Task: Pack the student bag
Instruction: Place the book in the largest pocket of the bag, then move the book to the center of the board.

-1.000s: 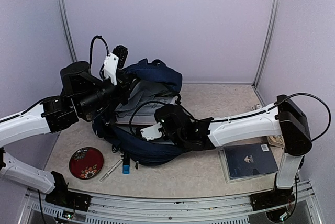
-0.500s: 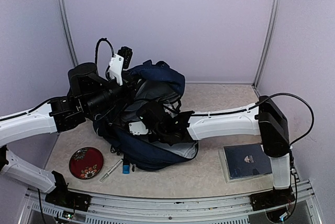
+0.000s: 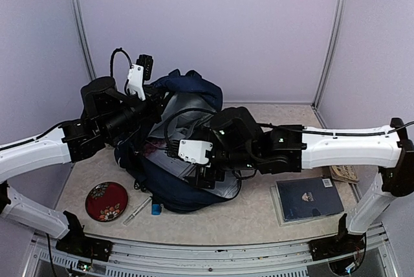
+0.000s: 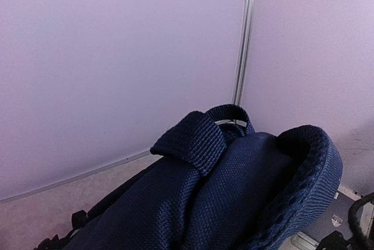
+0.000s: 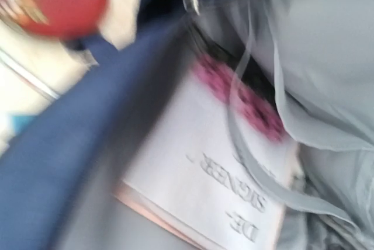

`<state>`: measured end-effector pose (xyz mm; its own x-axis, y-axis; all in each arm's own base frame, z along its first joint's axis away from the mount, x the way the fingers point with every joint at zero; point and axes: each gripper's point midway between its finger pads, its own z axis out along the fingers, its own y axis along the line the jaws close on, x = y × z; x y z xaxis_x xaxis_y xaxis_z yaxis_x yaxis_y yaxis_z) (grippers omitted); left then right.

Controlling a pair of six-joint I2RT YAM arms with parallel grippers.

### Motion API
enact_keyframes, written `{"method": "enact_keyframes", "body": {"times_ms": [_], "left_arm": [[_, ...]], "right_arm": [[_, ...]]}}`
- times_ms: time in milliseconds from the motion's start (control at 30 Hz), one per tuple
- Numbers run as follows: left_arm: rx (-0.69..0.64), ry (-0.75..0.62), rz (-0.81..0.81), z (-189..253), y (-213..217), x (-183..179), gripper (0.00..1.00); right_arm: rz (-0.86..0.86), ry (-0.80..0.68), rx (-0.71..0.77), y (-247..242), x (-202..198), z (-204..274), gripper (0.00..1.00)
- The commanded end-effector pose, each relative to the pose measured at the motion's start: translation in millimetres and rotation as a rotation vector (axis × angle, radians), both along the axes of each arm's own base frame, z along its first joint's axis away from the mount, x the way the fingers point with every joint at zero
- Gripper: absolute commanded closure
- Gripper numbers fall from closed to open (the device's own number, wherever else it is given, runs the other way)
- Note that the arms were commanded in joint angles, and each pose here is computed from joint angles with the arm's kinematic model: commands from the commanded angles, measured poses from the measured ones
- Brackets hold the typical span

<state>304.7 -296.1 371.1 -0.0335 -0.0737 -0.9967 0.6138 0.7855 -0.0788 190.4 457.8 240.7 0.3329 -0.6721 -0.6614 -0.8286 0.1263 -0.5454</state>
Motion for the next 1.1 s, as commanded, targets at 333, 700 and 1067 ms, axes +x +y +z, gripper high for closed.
{"method": "enact_keyframes", "body": {"times_ms": [333, 700, 1067], "left_arm": [[-0.092, -0.056, -0.019, 22.6, 0.6, -14.5, 1.0], [-0.1, -0.055, -0.047, 19.8, -7.0, -20.3, 1.0], [-0.094, -0.056, -0.041, 19.8, -13.2, -13.2, 1.0]], "right_arm": [[-0.379, 0.543, 0.271, -34.9, 64.4, -50.6, 0.33], [-0.591, 0.492, 0.334, -36.7, 133.7, -85.2, 0.46], [-0.418, 0.463, 0.176, -0.6, 97.3, -109.9, 0.54]]}}
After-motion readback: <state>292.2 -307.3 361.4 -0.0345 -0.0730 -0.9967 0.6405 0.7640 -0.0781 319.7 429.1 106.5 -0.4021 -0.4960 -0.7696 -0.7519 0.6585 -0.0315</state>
